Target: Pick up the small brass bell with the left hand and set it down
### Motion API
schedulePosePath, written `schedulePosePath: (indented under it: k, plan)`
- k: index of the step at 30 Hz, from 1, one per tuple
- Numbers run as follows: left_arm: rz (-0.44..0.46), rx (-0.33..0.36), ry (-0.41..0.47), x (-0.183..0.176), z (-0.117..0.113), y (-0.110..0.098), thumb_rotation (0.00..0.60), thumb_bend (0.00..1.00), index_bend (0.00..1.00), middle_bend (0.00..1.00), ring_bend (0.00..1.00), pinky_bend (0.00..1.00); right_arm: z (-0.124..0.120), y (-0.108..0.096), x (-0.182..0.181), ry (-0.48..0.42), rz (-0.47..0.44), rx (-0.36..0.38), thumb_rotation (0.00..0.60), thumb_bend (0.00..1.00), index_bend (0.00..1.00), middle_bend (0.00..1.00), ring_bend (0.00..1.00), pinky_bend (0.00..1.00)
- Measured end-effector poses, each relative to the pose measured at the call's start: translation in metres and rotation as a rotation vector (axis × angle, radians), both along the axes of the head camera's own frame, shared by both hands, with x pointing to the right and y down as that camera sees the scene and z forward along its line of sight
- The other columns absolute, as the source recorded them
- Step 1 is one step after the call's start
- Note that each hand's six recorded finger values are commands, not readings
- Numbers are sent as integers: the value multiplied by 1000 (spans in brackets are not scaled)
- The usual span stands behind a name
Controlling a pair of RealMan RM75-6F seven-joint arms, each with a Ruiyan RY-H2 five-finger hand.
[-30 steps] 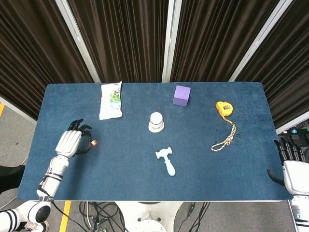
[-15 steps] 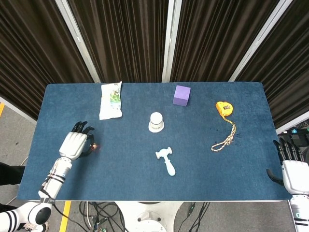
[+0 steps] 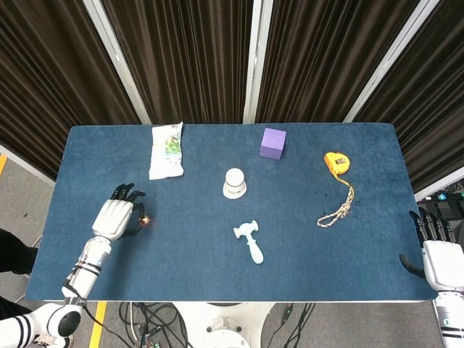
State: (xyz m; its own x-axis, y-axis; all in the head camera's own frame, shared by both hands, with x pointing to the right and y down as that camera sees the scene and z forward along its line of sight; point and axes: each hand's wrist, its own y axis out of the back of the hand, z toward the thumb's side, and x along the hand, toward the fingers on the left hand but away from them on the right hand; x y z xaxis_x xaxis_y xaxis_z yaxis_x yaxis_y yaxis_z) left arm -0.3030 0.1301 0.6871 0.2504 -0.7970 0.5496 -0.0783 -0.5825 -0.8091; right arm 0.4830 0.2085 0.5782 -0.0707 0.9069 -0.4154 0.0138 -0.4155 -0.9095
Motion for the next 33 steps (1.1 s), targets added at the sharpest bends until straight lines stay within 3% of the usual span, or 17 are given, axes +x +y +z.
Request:
schedulePosePath:
  k: [7,15,23,26,30,33]
  plan:
    - [-1,41,-43,-7,12,-2,600,524,685,193,22,2,0,-1,-2,-4,-3,5,600,159,0,0,0,0]
    - [-41,-11,-65,-23,44,-2,600,515,685,193,22,2,1,0,2,-3,4,1,600,160,0,0,0,0]
    - [-70,-24,-34,-23,53,-2,600,509,635,192,22,2,4,2,0,-10,0,-7,600,167,0,0,0,0]
    - [-76,-22,-20,-23,52,-2,600,432,455,165,19,2,3,2,0,-9,-1,-5,600,170,0,0,0,0]
    - [-70,-25,-4,-24,51,-1,600,318,129,124,1,0,3,2,0,-8,0,-4,600,171,0,0,0,0]
    - [-63,-24,10,-24,49,-1,600,281,58,113,0,0,3,2,0,-8,-1,-4,600,172,0,0,0,0]
